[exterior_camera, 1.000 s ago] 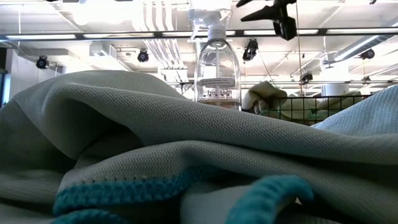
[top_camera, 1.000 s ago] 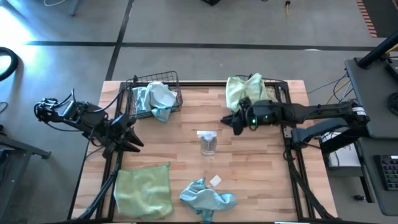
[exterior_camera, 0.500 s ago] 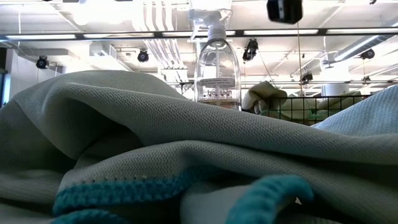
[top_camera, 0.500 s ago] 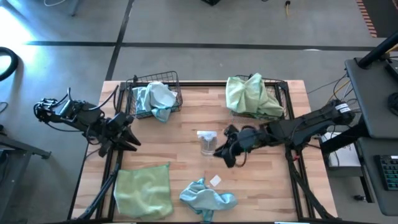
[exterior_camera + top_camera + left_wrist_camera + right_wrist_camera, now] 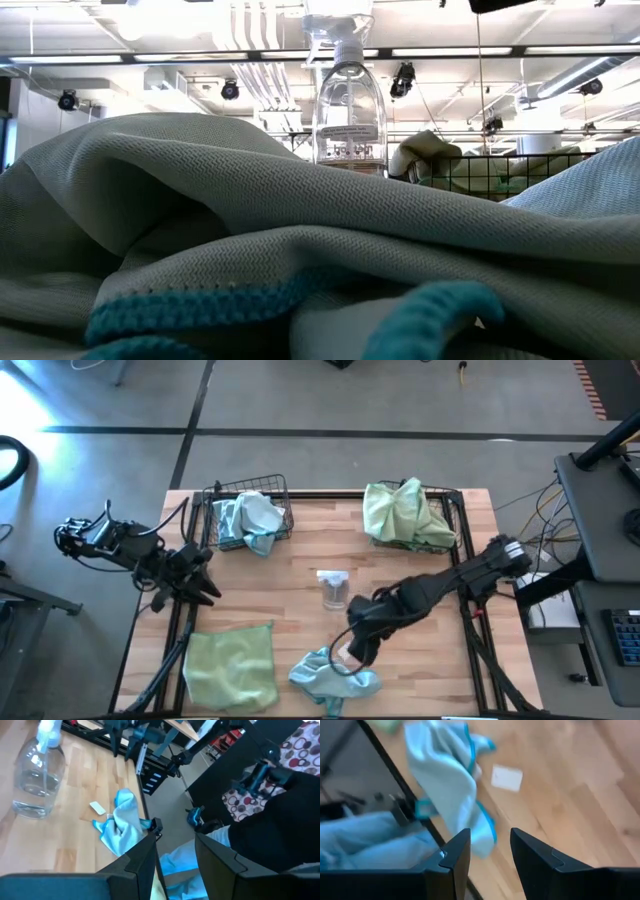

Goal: Sort microfiber towel by color & place in baskets
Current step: Put the blue towel into the left wire basket

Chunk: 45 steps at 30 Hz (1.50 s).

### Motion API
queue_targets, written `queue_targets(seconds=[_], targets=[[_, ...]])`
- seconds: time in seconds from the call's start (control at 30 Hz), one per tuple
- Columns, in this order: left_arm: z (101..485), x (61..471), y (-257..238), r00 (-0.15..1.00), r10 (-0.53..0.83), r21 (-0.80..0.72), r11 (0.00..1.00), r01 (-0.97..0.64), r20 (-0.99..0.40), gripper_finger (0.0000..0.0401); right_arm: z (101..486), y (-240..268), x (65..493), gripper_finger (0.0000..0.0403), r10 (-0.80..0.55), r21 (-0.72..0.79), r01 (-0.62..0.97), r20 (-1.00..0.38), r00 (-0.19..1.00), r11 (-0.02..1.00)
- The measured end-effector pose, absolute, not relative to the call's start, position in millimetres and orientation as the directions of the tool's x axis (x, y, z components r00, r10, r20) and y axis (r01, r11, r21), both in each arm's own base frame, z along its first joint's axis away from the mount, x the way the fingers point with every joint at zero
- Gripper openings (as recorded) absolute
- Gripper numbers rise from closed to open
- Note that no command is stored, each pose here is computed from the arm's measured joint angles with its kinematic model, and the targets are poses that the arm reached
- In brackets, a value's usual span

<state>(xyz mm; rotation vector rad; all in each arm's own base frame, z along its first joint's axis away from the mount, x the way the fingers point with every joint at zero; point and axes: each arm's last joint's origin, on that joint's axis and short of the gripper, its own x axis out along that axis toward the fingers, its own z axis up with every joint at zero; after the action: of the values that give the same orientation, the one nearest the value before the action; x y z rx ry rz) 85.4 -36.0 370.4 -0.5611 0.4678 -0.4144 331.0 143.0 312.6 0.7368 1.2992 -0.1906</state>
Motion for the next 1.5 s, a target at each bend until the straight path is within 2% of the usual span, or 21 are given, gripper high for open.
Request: queue_targets(seconds=[0.27,0.83,0.97,1.1,1.33,1.5], targets=[[371,84,-37,0.801,-0.519,-0.610,0.750,0.258,-0.300,0.0122,283,167,352,0.0134,0.237,0.265,0.513,-0.964,0.119,0.817],[370,85,-37,0.793,-0.527,-0.654,0.721,0.229,-0.304,0.0122,250,205,393,0.0134,0.259,0.272,0.392,-0.962,0.086,0.879],[357,95,-40,0.793,-0.492,-0.687,0.715,0.132,-0.359,0.0122,256,206,392,0.0134,0.258,0.275,0.394,-0.961,0.097,0.877],[338,111,-47,0.732,-0.533,-0.708,0.700,0.099,-0.424,0.0122,269,210,392,0.0134,0.274,0.304,0.391,-0.953,0.131,0.869],[333,155,-67,0.760,-0.614,-0.685,0.648,0.332,-0.213,0.0122,307,218,393,0.0134,0.320,0.397,0.370,-0.913,0.252,0.840],[314,184,-82,0.731,-0.638,-0.660,0.661,0.357,-0.243,0.0122,328,223,390,0.0134,0.322,0.430,0.341,-0.887,0.329,0.836]])
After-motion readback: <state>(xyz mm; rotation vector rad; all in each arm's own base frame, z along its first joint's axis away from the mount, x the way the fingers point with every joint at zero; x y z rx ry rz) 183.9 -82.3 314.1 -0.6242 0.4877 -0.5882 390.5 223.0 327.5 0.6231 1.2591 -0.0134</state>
